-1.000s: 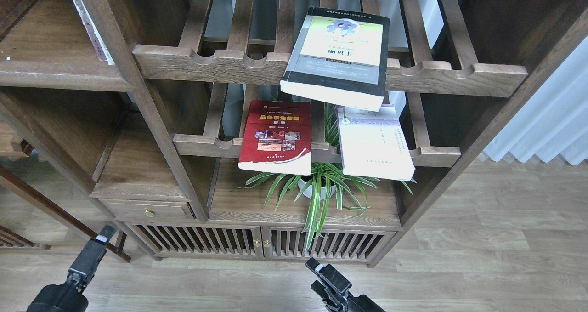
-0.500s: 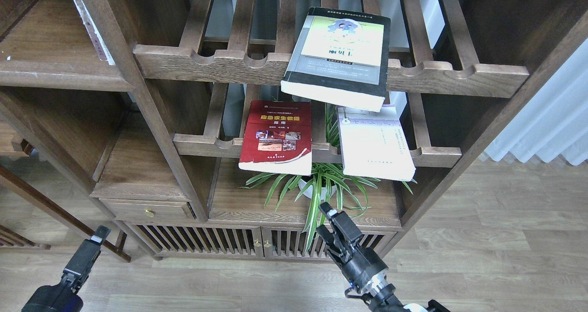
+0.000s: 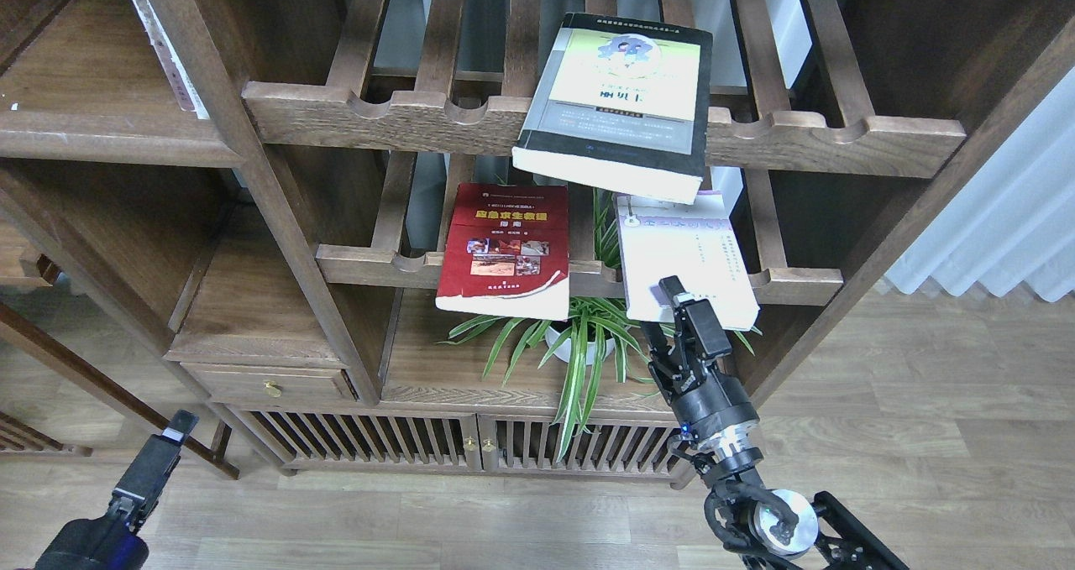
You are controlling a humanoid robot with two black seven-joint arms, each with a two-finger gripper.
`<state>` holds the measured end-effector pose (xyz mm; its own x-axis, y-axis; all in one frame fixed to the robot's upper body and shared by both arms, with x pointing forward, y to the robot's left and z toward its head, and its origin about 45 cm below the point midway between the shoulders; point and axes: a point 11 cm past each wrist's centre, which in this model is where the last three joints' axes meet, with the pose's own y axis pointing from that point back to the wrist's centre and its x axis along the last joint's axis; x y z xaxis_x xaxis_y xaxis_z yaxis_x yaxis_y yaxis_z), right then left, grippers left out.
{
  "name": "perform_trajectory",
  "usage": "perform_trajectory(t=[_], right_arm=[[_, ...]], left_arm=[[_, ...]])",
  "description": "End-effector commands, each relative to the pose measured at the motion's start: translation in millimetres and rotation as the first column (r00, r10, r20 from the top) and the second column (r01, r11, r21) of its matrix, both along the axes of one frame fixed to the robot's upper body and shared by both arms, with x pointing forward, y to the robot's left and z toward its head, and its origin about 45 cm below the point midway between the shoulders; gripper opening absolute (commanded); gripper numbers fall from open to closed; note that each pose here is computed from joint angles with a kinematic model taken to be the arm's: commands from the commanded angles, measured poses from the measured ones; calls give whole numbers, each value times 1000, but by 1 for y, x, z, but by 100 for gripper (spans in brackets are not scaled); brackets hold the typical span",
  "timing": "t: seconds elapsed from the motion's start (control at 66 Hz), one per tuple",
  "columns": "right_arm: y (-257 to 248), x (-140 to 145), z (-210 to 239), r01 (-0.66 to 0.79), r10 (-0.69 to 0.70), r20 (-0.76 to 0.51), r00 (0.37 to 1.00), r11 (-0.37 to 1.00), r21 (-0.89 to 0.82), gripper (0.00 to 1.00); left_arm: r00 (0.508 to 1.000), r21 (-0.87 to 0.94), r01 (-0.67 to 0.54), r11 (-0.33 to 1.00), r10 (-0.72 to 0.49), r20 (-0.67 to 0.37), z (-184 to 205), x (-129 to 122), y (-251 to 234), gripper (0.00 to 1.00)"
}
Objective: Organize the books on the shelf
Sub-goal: 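Reach the right gripper up to the white booklet on the middle shelf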
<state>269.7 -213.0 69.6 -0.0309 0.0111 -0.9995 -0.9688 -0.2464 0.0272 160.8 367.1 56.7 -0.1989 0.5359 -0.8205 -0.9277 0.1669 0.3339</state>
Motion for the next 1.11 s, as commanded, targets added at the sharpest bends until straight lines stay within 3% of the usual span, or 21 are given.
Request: perform_trajectory(t=[0.0, 0.182, 0.273, 0.439, 0.53, 0.727, 0.864, 1.091], right_arm=[[-5, 2, 0, 42, -42, -1, 999, 999, 0, 90], [-13, 8, -3, 100, -100, -10, 995, 995, -2, 79], [-15, 8, -4, 114, -114, -20, 993, 993, 10, 63], [-15, 10, -4, 115, -115, -17, 993, 993, 8, 53], [-17, 11, -3, 128, -128, -16, 992, 992, 9, 33], [-15, 11, -2, 125, -125, -14, 992, 992, 9, 24], [-11, 7, -3, 109, -109, -17, 994, 994, 13, 6], [11, -20, -13, 35, -33, -54, 998, 999, 22, 5]], left_arm=[[1000, 2, -2, 1000, 2, 2, 1, 0, 1, 100], [1000, 11, -16, 1000, 16, 9, 3, 2, 7, 100], [1000, 19, -27, 999, 27, 10, 2, 3, 12, 100], [999, 36, -44, 998, 43, 9, 1, 5, 20, 100], [999, 48, -51, 998, 50, 5, -1, 6, 24, 100], [998, 53, -54, 997, 54, 11, 0, 9, 27, 100], [999, 56, -52, 997, 52, 12, 1, 10, 28, 100], [999, 64, -48, 997, 48, -5, -1, 8, 32, 100]])
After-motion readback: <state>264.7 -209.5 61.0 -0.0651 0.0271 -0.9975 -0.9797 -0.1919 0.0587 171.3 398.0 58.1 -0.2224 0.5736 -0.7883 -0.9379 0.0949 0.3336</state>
